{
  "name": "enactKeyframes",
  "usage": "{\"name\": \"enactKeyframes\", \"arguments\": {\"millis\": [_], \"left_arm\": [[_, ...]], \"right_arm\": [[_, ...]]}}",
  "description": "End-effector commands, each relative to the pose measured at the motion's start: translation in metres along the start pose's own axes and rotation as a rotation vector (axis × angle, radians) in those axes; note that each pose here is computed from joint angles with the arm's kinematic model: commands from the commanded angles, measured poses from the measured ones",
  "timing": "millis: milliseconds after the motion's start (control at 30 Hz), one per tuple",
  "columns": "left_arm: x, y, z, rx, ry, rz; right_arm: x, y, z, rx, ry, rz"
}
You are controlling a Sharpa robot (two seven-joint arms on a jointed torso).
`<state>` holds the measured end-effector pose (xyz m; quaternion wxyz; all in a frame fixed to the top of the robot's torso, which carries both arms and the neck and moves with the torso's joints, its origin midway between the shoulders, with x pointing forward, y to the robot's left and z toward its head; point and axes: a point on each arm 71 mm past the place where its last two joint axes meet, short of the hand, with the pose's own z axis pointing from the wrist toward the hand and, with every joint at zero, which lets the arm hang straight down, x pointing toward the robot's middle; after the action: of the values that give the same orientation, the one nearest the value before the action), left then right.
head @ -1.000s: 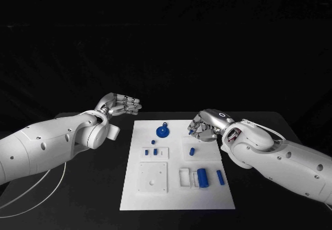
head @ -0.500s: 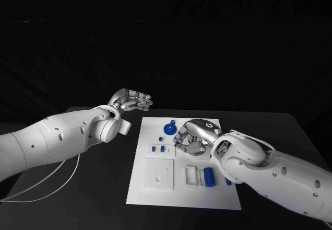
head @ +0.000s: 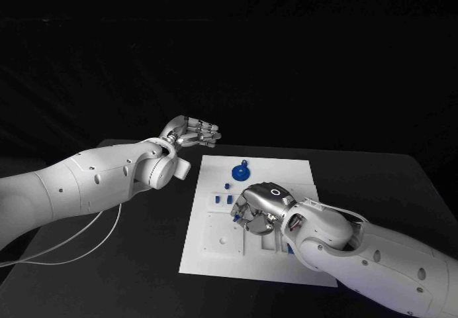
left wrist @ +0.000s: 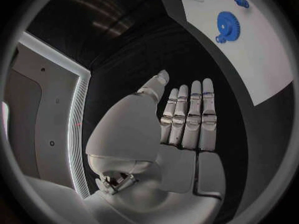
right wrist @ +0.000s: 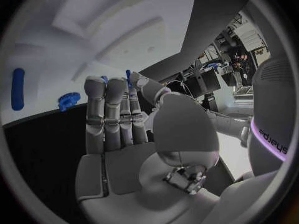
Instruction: Assemble the parts on the task board
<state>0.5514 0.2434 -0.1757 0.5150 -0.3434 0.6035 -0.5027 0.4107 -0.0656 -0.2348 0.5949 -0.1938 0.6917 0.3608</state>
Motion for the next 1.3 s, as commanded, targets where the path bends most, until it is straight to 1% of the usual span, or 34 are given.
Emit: {"name": "enactKeyframes", "arguments": {"millis": [33, 267, 633, 1300], "left_arm": [[0.0012, -0.0017, 0.0001, 0.015, 0.009, -0.016], [-0.0016, -0.0011, -0.0008, 0.014, 0.004, -0.015], [-0.0026, -0.0007, -0.0012, 0.013, 0.006, -0.016], [-0.005, 0.0001, -0.0019, 0.01, 0.004, -0.015]], "right_arm": [[0.007, 0.003, 0.0, -0.013, 0.014, -0.048], [0.013, 0.005, 0.001, -0.01, 0.01, -0.066], [0.015, 0.002, 0.002, 0.006, 0.005, -0.087], [0.019, 0.001, 0.001, 0.008, 0.037, -0.091]]}}
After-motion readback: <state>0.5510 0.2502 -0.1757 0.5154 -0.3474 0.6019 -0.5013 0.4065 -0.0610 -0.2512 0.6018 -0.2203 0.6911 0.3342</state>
